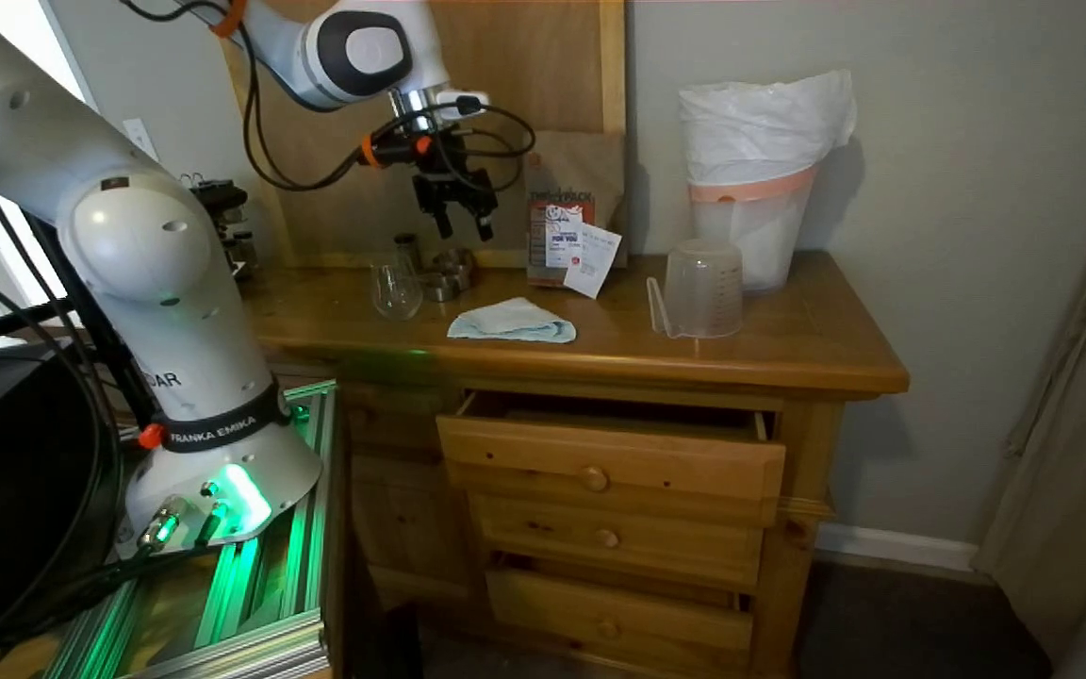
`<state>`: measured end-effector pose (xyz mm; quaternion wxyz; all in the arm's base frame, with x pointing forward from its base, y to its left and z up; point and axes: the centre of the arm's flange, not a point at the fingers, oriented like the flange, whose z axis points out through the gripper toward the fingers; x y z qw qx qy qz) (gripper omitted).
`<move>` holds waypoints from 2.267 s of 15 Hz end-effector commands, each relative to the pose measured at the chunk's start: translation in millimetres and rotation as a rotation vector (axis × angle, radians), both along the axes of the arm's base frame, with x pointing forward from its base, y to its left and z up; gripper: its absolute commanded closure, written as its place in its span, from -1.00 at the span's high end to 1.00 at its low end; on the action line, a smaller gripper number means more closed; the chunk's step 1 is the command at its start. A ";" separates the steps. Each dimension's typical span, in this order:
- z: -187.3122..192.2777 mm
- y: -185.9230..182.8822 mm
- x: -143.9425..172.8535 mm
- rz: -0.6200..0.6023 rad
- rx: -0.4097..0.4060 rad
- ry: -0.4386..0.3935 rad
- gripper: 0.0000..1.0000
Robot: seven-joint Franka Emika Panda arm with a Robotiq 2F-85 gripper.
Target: Unfold the towel then lay it out on the counter.
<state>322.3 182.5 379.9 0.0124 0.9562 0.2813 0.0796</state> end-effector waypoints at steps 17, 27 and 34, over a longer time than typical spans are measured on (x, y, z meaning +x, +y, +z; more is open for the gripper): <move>-78.4 -19.9 19.0 0.165 -0.075 0.146 1.00; -95.0 -18.6 3.3 0.382 -0.105 0.150 1.00; -115.6 -16.1 0.2 0.419 -0.146 0.195 1.00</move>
